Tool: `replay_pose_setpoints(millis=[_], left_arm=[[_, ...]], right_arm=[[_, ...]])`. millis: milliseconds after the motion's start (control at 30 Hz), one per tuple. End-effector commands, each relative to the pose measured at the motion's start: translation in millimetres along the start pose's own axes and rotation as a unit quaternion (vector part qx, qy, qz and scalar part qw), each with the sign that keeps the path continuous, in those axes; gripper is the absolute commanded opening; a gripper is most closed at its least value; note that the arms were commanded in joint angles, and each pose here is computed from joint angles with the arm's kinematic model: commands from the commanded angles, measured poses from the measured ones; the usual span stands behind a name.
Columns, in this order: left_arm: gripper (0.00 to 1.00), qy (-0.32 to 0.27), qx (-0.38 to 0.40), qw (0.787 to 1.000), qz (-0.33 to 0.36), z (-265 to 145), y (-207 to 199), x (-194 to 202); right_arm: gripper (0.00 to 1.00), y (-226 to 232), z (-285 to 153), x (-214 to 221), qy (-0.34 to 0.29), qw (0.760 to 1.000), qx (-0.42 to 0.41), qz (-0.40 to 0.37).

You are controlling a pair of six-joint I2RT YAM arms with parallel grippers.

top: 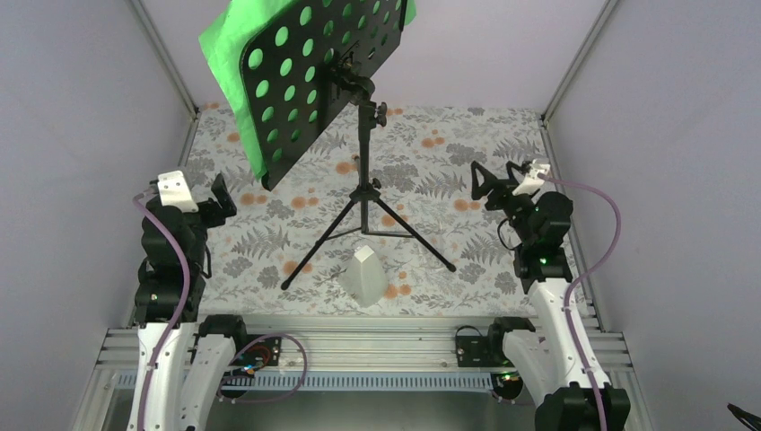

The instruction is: Pack up the instrument practice props

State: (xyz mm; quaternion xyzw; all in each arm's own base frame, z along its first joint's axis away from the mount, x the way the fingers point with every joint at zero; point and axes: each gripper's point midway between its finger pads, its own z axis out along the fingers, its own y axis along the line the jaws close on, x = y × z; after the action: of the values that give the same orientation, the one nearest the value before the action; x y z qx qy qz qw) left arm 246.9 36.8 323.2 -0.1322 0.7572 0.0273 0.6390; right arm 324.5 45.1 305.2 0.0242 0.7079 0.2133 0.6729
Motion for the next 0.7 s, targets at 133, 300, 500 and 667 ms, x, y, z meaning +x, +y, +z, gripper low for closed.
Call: replay_pose_setpoints(millis=[133,300,500,667], left_arm=[[1.0,-0.034,0.044,0.998,0.025,1,-16,-9],[1.0,-0.028,0.136,0.99,0.029,10,-51,-13],[1.0,-0.05,0.157,0.985,0.041,12,-60,-18],[1.0,-0.046,0.155,0.985,0.057,13,-58,-12]], right_arm=[[0.92,86,-18,58,0.14,0.963,-0.228,-0.012],[0.85,108,-6,90,0.181,0.948,-0.254,-0.056],[0.74,132,6,138,0.226,0.93,-0.268,-0.106],[0.67,144,12,164,0.244,0.915,-0.296,-0.124]])
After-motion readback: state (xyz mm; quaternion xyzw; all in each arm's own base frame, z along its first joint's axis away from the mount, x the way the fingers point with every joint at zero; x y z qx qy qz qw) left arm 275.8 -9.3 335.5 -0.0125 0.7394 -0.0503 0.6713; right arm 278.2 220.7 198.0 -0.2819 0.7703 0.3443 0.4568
